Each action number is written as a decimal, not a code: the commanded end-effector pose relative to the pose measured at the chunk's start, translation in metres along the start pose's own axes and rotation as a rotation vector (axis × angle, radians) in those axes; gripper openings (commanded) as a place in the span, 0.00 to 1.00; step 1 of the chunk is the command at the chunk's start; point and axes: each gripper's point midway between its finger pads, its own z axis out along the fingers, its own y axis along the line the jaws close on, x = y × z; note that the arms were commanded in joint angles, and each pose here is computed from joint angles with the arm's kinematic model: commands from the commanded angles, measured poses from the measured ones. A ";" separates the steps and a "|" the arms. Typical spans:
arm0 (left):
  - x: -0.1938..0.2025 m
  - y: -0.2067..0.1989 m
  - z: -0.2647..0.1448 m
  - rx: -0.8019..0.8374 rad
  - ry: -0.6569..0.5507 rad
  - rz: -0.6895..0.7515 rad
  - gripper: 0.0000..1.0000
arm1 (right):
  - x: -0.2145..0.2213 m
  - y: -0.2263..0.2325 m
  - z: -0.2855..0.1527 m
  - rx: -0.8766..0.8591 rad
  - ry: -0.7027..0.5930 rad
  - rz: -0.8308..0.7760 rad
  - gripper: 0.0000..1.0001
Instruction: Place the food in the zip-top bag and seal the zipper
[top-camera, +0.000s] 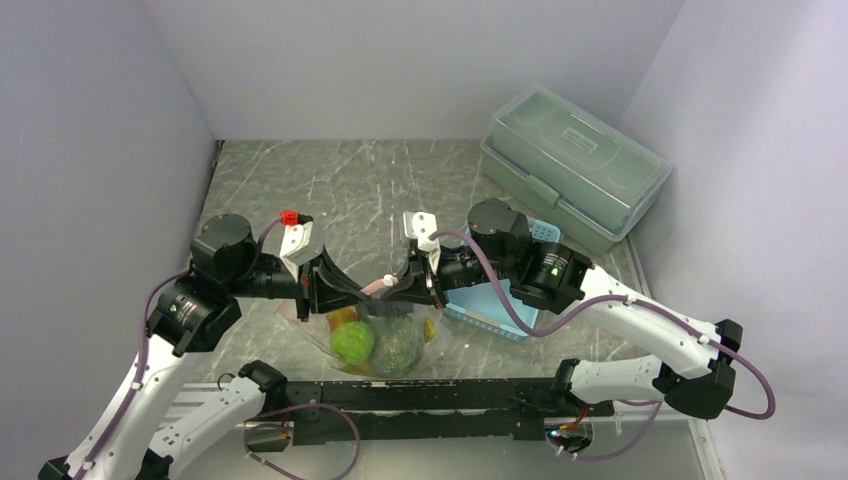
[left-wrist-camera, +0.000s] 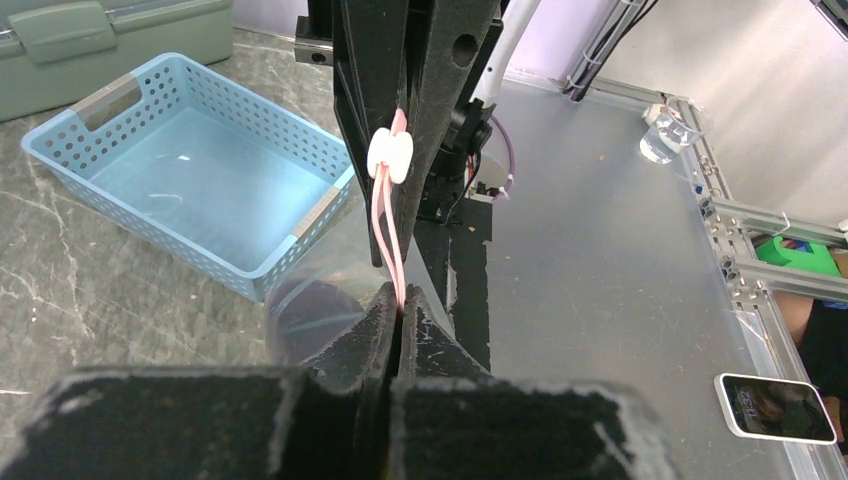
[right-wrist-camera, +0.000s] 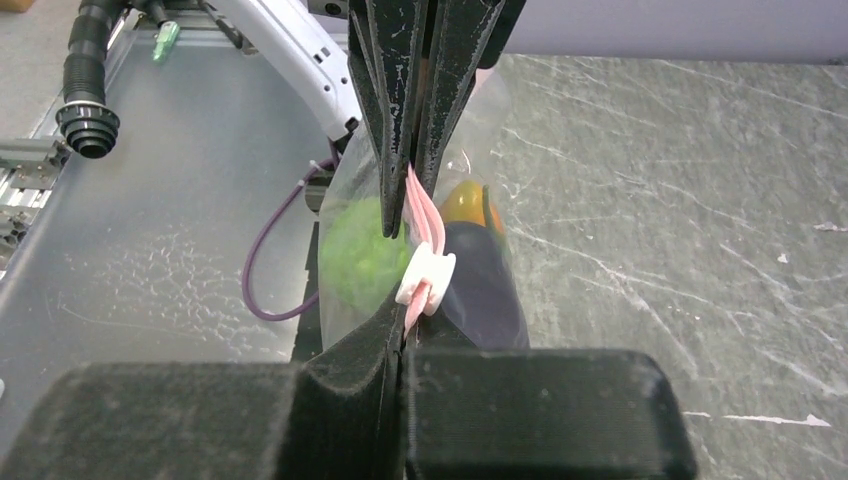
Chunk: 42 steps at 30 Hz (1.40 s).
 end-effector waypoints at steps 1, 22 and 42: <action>-0.020 -0.009 -0.002 0.027 -0.056 0.062 0.06 | -0.020 0.002 -0.001 -0.005 -0.034 -0.025 0.00; -0.036 0.005 0.012 0.052 -0.113 0.040 0.50 | -0.026 0.002 0.000 0.016 -0.001 0.006 0.00; -0.026 0.007 0.017 0.096 -0.076 -0.010 0.37 | -0.027 -0.006 0.005 0.059 0.019 0.012 0.00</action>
